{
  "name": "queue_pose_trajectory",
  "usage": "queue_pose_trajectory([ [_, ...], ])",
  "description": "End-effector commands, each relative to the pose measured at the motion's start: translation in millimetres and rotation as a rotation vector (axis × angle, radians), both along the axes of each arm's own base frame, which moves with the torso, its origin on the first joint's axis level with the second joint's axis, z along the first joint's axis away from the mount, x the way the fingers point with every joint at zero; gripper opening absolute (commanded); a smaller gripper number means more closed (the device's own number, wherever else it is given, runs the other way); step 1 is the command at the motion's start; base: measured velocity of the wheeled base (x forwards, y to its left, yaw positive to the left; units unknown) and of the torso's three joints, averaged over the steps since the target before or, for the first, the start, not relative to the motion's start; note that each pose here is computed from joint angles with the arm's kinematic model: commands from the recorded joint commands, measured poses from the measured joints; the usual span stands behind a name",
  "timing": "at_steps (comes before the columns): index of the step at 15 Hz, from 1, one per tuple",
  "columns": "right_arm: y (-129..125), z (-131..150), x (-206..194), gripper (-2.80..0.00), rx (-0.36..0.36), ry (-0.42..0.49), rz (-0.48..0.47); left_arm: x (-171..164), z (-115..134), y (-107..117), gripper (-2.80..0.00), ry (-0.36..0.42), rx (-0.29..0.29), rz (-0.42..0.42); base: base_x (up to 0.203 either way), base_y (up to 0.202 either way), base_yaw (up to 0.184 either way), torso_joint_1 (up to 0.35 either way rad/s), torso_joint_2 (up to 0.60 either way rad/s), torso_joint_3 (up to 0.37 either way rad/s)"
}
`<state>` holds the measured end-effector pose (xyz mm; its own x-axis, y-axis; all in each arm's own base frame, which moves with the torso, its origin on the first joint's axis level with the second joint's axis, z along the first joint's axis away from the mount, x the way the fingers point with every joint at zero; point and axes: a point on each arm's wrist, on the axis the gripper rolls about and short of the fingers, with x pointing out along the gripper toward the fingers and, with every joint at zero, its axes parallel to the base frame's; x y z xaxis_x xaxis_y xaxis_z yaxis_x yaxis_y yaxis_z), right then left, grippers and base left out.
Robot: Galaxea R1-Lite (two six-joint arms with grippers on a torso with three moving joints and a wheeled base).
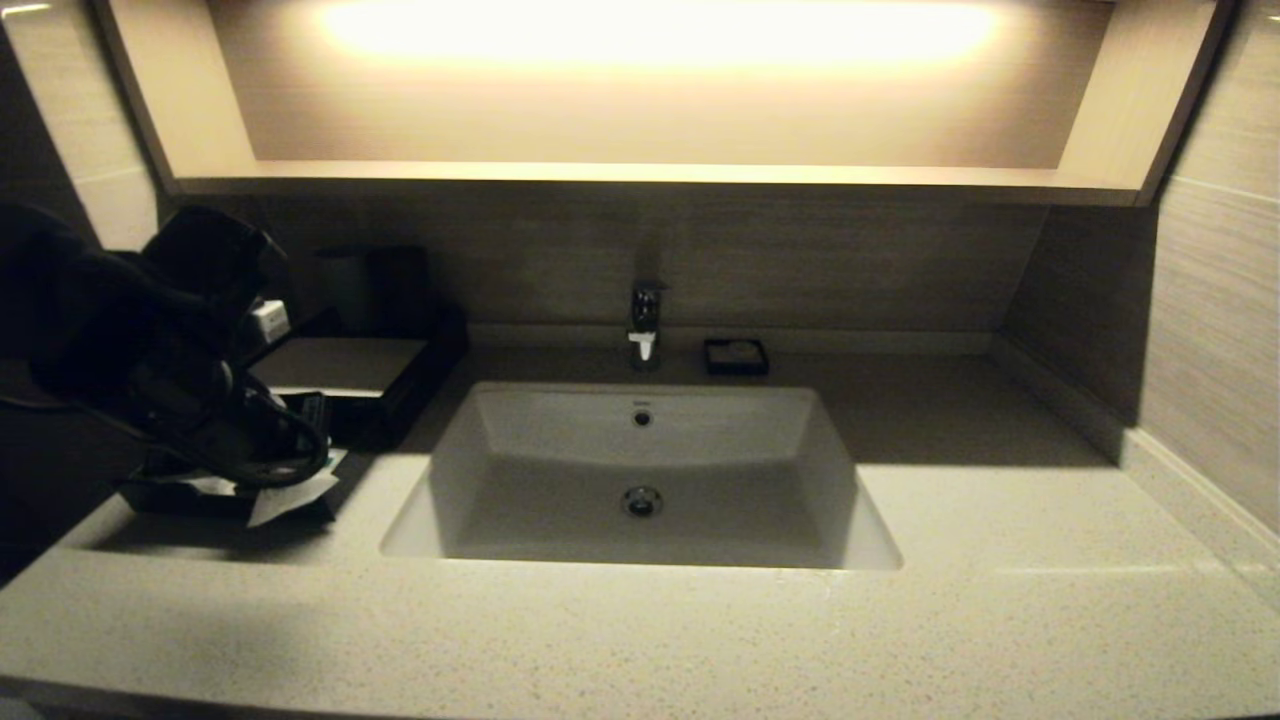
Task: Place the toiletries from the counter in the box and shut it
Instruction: Place the bathroom toiletry into the drawer
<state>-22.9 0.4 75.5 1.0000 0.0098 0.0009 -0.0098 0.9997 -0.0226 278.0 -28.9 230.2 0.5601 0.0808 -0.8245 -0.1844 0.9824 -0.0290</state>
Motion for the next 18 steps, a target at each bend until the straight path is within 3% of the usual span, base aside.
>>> queue_pose_trajectory([
  [1, 0, 0, 0, -2.8, 0.0, 0.002, 0.001, 18, -3, 5, -2.8, -0.026, 0.01, 0.008, 0.0, 0.0, 0.0, 0.0, 0.0, 0.0],
  [5, 0, 0, 0, -2.8, 0.0, 0.002, 0.001, 41, -9, 7, -2.8, -0.04, 0.038, -0.019, 0.0, 0.0, 0.0, 0.0, 0.0, 0.0],
  [11, 0, 0, 0, -2.8, 0.0, 0.002, 0.001, 72, -13, 30, -2.8, -0.1, 0.109, -0.041, 0.0, 0.0, 0.0, 0.0, 0.0, 0.0],
  [18, 0, 0, 0, -2.8, 0.0, 0.001, 0.001, 90, -27, 55, -2.8, -0.094, 0.184, -0.07, 0.0, 0.0, 0.0, 0.0, 0.0, 0.0],
])
